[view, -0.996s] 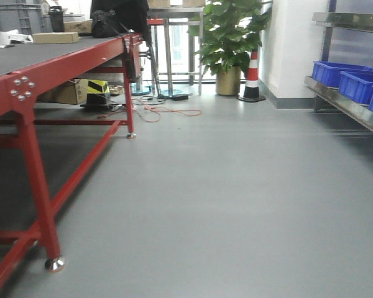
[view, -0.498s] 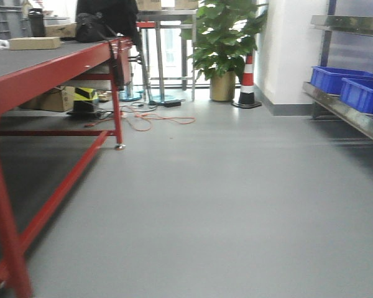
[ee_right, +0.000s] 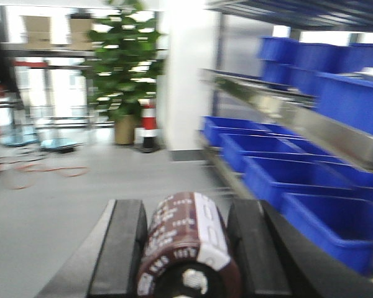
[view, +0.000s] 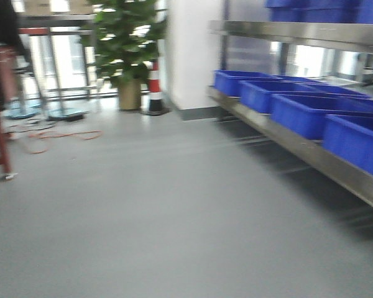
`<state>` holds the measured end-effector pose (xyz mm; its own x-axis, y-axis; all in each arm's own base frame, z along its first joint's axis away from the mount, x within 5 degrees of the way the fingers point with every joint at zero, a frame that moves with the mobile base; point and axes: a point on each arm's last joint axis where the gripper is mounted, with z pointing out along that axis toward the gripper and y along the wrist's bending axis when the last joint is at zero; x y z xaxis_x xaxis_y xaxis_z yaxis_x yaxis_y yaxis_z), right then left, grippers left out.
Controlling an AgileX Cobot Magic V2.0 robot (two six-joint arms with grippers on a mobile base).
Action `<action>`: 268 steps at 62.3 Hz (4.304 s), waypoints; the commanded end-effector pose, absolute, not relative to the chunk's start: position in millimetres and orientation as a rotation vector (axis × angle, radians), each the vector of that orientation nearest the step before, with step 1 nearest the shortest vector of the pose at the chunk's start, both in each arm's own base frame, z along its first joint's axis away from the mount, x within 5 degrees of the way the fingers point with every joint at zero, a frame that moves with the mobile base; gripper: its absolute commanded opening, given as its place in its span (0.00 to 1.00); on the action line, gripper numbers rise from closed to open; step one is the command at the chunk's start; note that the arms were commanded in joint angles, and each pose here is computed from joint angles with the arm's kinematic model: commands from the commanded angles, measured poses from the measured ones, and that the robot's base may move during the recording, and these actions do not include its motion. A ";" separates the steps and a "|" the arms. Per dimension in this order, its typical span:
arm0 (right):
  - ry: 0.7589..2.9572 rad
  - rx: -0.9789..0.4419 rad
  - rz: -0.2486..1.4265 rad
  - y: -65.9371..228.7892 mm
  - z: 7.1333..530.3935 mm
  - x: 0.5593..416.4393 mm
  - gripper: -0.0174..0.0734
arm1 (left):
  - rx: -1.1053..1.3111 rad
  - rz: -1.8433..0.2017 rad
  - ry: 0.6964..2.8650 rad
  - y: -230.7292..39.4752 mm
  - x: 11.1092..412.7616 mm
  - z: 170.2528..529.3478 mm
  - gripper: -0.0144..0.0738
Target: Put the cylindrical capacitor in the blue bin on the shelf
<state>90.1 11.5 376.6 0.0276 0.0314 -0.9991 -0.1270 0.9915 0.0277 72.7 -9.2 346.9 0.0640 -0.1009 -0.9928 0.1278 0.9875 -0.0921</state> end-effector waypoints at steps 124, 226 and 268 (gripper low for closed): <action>1.510 -0.080 0.113 11.2 378.6 90.2 0.01 | 0.019 -0.168 1.470 -8.7 71.7 349.5 0.04; 1.510 -0.080 0.113 11.2 378.6 90.2 0.01 | 0.019 -0.168 1.470 -8.7 71.7 349.5 0.04; 1.510 -0.080 0.113 11.2 378.6 90.2 0.01 | 0.019 -0.168 1.470 -8.7 71.7 349.5 0.04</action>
